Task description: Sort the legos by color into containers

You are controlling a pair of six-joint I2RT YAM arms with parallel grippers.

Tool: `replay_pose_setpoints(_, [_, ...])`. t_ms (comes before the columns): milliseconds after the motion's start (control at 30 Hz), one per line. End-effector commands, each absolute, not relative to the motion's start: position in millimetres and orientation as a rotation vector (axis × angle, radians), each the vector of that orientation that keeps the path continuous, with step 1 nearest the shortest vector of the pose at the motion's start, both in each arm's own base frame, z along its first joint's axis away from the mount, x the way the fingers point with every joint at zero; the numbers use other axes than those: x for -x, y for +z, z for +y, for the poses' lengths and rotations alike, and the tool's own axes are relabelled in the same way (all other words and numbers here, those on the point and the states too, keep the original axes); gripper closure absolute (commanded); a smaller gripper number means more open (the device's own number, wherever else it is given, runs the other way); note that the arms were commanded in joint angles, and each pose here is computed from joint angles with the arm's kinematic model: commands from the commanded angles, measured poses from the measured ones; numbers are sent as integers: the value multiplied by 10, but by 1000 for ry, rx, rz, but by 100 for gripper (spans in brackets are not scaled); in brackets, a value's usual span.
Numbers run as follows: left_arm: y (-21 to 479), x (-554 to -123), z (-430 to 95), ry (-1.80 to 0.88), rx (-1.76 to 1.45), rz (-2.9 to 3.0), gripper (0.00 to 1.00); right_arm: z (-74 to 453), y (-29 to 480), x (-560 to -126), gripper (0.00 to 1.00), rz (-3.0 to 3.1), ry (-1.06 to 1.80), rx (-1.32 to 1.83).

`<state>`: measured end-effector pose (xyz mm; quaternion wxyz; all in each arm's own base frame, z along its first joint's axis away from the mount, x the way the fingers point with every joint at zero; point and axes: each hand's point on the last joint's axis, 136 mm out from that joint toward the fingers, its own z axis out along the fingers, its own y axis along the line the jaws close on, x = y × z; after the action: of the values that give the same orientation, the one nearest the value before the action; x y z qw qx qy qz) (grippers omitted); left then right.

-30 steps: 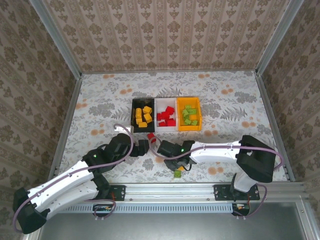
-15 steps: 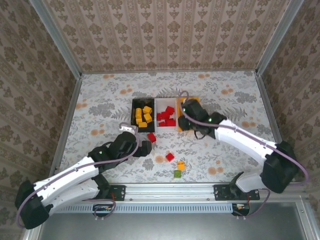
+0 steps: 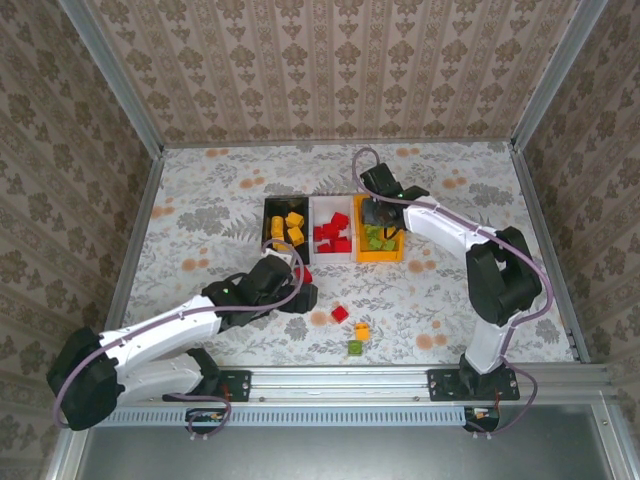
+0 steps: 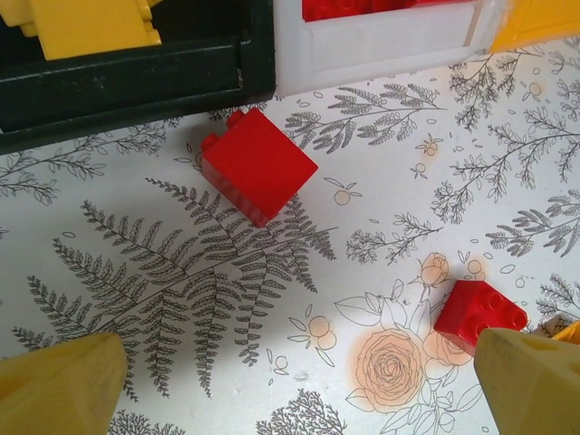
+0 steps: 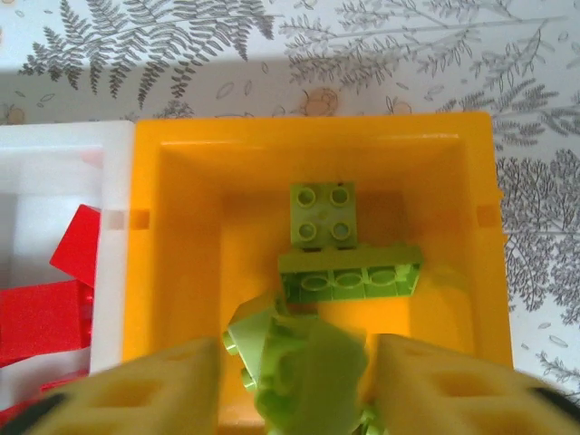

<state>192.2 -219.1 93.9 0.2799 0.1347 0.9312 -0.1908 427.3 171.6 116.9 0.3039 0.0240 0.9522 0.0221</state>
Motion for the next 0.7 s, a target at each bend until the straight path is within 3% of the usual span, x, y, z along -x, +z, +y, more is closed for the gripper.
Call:
replay_pose_setpoints(0, [1148,-1965,-2319,-571,-393,2437,0,1718,1406,-4313,35,2479,65,-66])
replay_pose_setpoints(167, [1207,-1953,-2241,-577,-357,2415,0,1846,1622,-4024,26,2454,172,4])
replay_pose_setpoints(300, [1260,-1937,-2093,-561,-302,2396,0,2185,1584,-3491,23,2496,303,187])
replay_pose_setpoints(500, [1344,-1903,-1754,-513,-183,2350,0,2648,1021,-2625,22,2642,313,523])
replay_pose_setpoints(667, [1381,-1866,-1539,-499,-111,2316,0,2845,561,-2225,22,2714,254,681])
